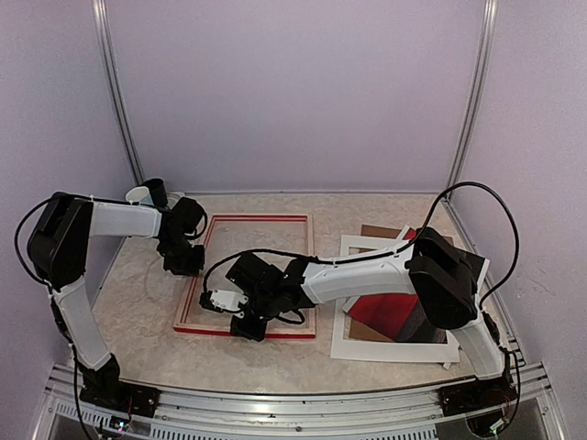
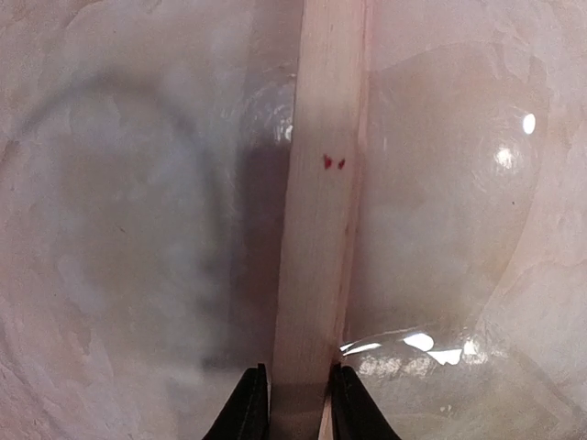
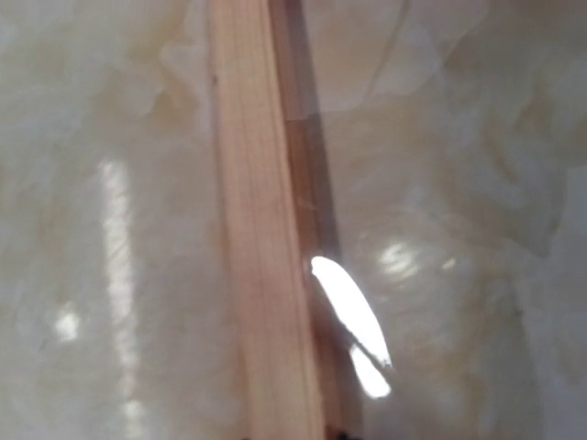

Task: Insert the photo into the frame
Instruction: Press the glass panel onto the frame body.

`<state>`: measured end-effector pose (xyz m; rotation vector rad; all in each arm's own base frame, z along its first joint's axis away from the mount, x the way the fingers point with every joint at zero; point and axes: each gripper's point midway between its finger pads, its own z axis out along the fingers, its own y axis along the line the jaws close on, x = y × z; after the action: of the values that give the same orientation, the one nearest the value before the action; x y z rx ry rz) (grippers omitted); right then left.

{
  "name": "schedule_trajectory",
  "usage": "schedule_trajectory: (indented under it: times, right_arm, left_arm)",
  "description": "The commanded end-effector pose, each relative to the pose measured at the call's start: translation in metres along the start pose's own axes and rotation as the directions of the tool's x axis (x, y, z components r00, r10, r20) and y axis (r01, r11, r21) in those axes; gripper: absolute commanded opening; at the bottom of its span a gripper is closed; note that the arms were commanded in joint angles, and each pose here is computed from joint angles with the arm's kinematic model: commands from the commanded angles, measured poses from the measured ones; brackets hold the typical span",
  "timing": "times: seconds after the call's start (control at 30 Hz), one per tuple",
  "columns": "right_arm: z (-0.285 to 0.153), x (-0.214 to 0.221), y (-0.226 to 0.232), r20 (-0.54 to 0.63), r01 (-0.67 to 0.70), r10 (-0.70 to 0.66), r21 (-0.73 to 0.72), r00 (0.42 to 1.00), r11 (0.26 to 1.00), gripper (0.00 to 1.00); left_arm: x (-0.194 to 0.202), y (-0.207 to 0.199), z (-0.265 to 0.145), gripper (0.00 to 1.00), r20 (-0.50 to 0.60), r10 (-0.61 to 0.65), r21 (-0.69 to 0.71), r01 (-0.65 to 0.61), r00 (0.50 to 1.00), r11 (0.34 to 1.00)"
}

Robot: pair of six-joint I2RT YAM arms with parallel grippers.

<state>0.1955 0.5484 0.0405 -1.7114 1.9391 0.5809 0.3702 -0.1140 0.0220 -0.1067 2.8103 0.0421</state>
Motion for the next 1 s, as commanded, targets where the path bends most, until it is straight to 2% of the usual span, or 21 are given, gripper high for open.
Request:
schedule_trajectory:
  times: [0.0, 0.13, 0.23, 0.4, 0.8, 0.97]
  right_arm:
    - [-0.030, -0.038, -0.071, 0.163, -0.124, 0.093, 0.192, 0.982, 0.974, 0.00]
    - [-0.038, -0.044, -0.068, 0.170, -0.108, 0.077, 0.186, 0.982, 0.977, 0.00]
    - [-0.041, -0.050, -0.063, 0.185, -0.092, 0.060, 0.169, 0.981, 0.981, 0.02]
    - [-0.037, -0.053, -0.047, 0.178, -0.046, 0.024, 0.124, 0.984, 0.991, 0.10]
    - [-0.027, -0.049, 0.015, 0.144, 0.135, -0.129, -0.030, 0.981, 0.990, 0.06]
    - [-0.017, -0.045, 0.026, 0.104, 0.155, -0.150, -0.041, 0.983, 0.987, 0.07]
  left_arm:
    - [0.022, 0.000, -0.010, 0.25, -0.137, -0.017, 0.012, 0.018, 0.990, 1.000]
    - [-0.018, -0.012, -0.030, 0.28, -0.041, -0.055, 0.081, 0.058, 0.998, 0.995]
    - [-0.033, -0.013, -0.040, 0.28, -0.005, -0.071, 0.103, 0.071, 0.997, 0.992]
    - [-0.037, -0.005, -0.046, 0.28, 0.013, -0.102, 0.129, 0.099, 0.995, 0.987]
    - [-0.040, 0.006, -0.065, 0.30, 0.056, -0.148, 0.205, 0.134, 0.987, 0.970]
    - [-0.045, 0.005, -0.072, 0.30, 0.071, -0.156, 0.232, 0.136, 0.985, 0.963]
